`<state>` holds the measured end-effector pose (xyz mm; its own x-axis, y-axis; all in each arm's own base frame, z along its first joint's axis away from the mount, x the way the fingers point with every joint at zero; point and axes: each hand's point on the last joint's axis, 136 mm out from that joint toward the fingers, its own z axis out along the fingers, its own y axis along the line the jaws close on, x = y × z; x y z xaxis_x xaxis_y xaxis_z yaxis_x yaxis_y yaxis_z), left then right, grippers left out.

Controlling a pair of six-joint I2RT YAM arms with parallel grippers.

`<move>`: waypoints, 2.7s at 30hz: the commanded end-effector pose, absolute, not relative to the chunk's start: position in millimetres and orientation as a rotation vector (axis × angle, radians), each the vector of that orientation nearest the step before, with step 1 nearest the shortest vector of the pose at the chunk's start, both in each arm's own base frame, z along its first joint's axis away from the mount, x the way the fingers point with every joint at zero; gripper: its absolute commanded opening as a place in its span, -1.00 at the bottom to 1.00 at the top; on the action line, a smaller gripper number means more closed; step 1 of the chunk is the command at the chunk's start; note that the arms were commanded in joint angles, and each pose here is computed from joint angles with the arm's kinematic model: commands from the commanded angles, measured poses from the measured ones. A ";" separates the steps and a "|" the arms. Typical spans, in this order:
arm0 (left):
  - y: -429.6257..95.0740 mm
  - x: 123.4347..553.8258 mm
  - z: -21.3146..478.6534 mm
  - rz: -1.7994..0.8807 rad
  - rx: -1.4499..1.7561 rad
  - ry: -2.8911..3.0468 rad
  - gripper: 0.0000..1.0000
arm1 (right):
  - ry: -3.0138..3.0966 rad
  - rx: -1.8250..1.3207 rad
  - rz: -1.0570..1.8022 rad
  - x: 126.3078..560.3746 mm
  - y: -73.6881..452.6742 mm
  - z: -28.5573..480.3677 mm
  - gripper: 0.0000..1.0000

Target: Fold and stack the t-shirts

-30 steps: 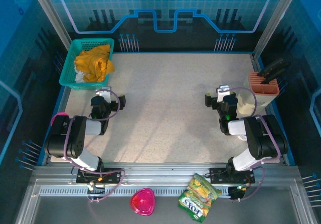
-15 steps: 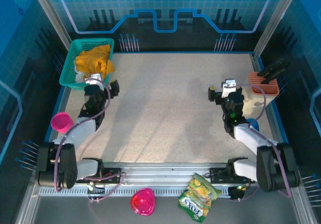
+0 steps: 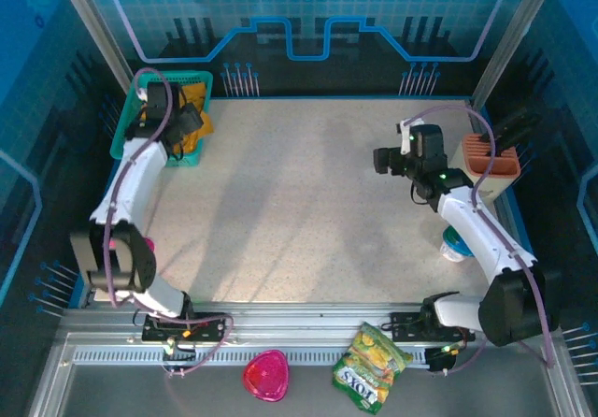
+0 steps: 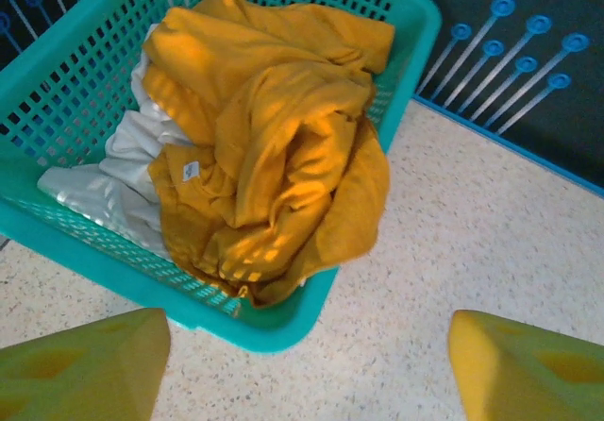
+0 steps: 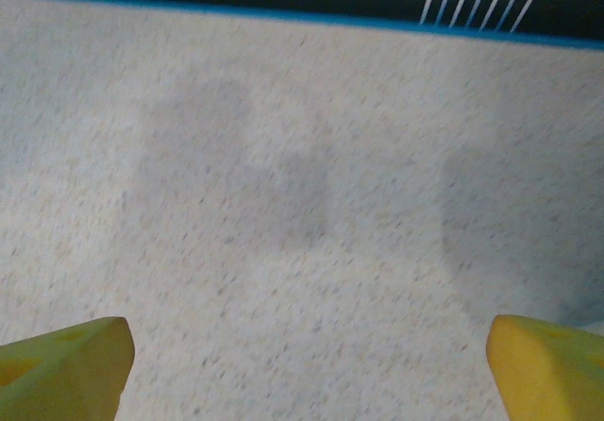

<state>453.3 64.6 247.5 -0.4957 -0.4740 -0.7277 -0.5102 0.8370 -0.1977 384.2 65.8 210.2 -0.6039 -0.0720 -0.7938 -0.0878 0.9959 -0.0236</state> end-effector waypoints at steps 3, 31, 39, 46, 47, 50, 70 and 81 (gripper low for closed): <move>91.1 475.8 210.1 0.046 -0.828 2.317 0.41 | 2.359 -0.188 0.077 367.8 85.7 189.0 0.88; 127.7 582.9 135.3 0.085 -0.771 2.340 -1.00 | 2.468 -0.235 0.060 365.0 92.7 161.6 0.14; 107.7 558.3 249.3 0.011 -0.704 2.179 -1.00 | 2.405 -0.209 0.125 363.2 97.8 185.4 -0.07; 57.4 519.9 338.5 -0.215 -0.596 2.143 -1.00 | 2.342 -0.217 0.212 352.9 105.4 205.6 0.07; 48.1 512.3 349.3 -0.227 -0.567 2.147 -1.00 | 2.337 -0.212 0.218 351.2 105.6 207.3 0.09; 14.9 490.3 374.4 -0.268 -0.475 2.160 -1.00 | 2.318 -0.205 0.235 347.8 105.6 213.3 0.12; -195.7 390.2 364.3 -0.618 -0.008 2.260 -1.00 | 2.283 -0.172 0.282 332.1 102.6 226.9 0.34; -336.0 337.9 187.3 -0.824 0.146 2.560 -1.00 | 2.304 -0.077 0.265 325.7 87.2 237.9 0.42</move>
<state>346.5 -288.0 175.2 -0.9088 -0.0340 -0.4158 0.1627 0.8889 -0.4283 330.4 94.6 225.7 -0.6783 -0.0102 -0.7347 -0.1747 0.9734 0.1479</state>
